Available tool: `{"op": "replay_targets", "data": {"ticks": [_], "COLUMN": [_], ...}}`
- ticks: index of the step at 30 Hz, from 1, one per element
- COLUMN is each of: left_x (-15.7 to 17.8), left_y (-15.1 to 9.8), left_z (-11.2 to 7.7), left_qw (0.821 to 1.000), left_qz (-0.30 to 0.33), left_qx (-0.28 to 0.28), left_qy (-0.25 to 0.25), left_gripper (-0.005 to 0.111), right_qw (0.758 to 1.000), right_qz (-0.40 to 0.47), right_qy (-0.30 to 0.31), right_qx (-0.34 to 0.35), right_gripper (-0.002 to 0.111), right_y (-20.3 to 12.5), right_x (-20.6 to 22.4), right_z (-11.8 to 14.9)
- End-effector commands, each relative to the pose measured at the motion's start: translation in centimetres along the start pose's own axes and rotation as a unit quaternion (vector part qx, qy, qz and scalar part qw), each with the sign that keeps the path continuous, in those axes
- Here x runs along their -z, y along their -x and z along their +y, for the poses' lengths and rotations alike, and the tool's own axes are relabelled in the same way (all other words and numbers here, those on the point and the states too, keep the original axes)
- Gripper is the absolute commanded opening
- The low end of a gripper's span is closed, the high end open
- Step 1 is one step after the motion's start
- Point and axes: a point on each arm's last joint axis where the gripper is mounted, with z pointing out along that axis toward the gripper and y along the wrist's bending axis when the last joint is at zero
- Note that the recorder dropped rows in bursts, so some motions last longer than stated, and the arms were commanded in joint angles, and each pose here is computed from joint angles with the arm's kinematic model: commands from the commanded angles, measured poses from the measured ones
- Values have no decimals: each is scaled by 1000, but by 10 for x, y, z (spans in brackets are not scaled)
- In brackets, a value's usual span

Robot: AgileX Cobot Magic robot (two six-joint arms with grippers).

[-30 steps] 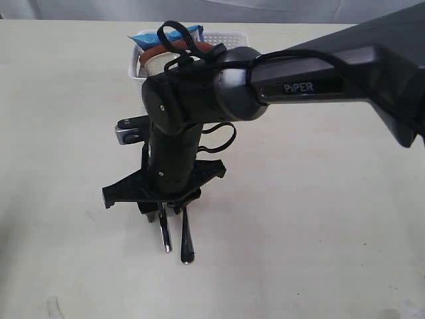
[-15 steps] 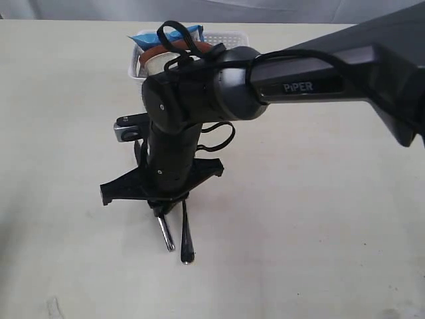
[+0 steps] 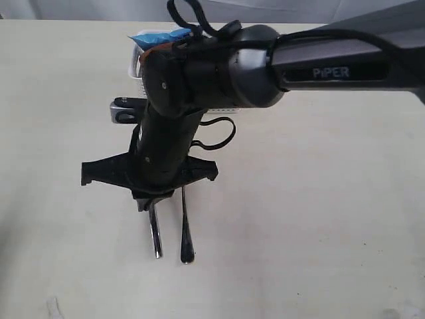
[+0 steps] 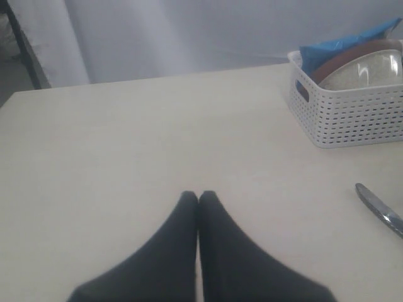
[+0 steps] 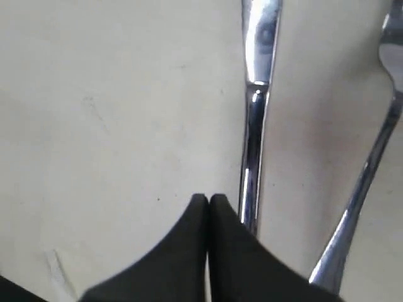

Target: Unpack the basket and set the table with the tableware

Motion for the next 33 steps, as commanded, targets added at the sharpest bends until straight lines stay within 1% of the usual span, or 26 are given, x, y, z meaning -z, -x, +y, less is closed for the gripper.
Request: {"op": "replay_targets", "data": {"ticks": [1, 6, 8, 11, 12, 13, 16, 18, 22, 26, 31, 32, 33], "left_x": [0, 0, 0, 0, 0, 0, 0, 0, 0, 0, 0, 0, 0], "left_y": [0, 0, 0, 0, 0, 0, 0, 0, 0, 0, 0, 0, 0], "left_z": [0, 0, 0, 0, 0, 0, 0, 0, 0, 0, 0, 0, 0], "left_qw": [1000, 1000, 1000, 1000, 1000, 1000, 1000, 1000, 1000, 1000, 1000, 1000, 1000], "left_qz": [-6, -6, -6, -6, -6, -6, -6, -6, -6, -6, -6, -6, -6], "left_qx": [-1, -1, -1, -1, -1, -1, -1, -1, -1, -1, -1, -1, -1], "left_qy": [-2, -2, -2, -2, -2, -2, -2, -2, -2, -2, -2, -2, -2], "left_gripper": [0, 0, 0, 0, 0, 0, 0, 0, 0, 0, 0, 0, 0], "right_qw": [1000, 999, 998, 998, 997, 997, 995, 992, 992, 990, 989, 989, 988], "right_qz": [3, -6, -23, -35, -39, -43, -36, -18, -12, -2, -2, 0, 4], "right_qy": [-3, 4, 12, 13, 4, -9, -56, -87, -89, -103, -107, -110, -112], "right_qx": [-20, 41, 48, 54, 59, 56, 75, 91, 93, 99, 102, 103, 102], "right_gripper": [0, 0, 9, 33, 37, 38, 38, 38, 38, 38, 38, 36, 30], "right_y": [-8, -15, -13, -10, -9, -7, 0, 6, 17, 19, 19, 19, 19], "right_x": [3, -2, -2, -2, -3, -3, -5, -10, -26, -40, -41, -41, -40], "right_z": [-4, 5, 8, 8, 7, 5, 2, 4, 10, 7, 6, 5, 5]}}
